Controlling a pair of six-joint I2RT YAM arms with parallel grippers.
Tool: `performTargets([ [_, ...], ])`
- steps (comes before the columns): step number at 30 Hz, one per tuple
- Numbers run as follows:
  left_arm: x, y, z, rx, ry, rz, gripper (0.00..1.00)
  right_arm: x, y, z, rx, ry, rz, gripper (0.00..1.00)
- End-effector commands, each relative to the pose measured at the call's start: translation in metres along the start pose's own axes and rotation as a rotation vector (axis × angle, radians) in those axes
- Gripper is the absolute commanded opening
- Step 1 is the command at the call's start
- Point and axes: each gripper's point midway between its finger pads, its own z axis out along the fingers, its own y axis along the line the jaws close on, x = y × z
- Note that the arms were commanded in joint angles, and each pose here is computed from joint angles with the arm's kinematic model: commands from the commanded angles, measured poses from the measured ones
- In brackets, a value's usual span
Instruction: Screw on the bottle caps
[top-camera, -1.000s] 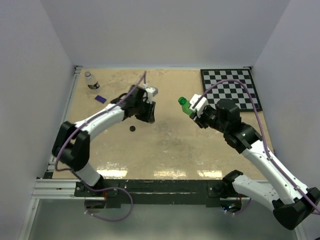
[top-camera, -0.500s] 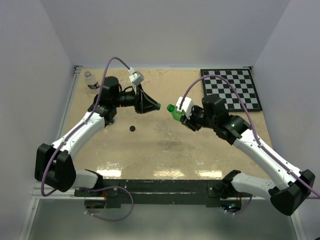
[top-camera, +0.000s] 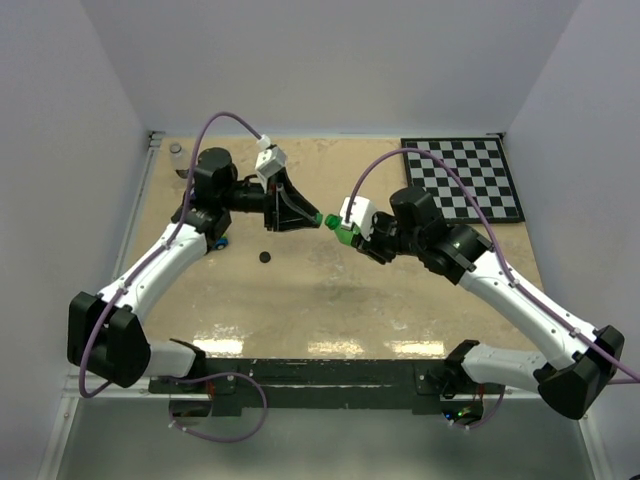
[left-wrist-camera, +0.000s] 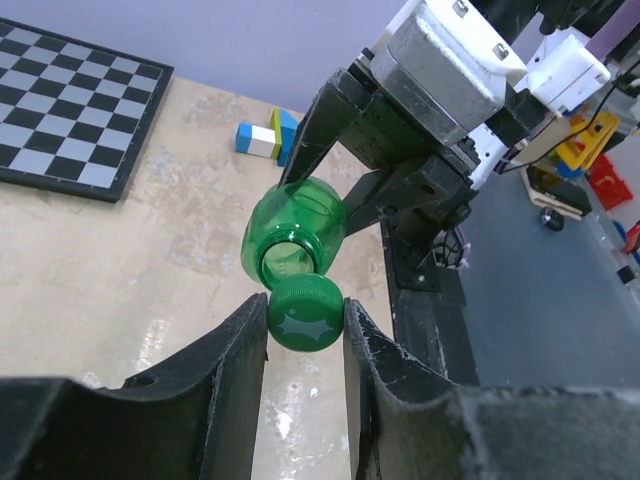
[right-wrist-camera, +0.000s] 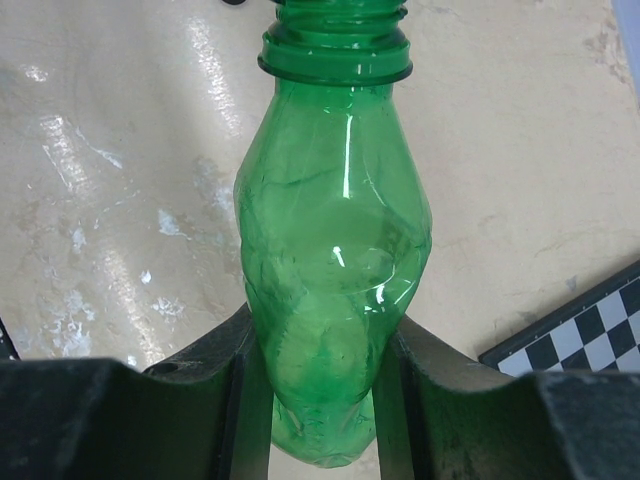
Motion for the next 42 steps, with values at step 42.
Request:
performTargets([
  [42,-0.003,-0.023,0.004,0.073,0.159,-0.004,0.00,-0.032,0.004,-0.002,0.039,0.007,-0.136,0.00],
])
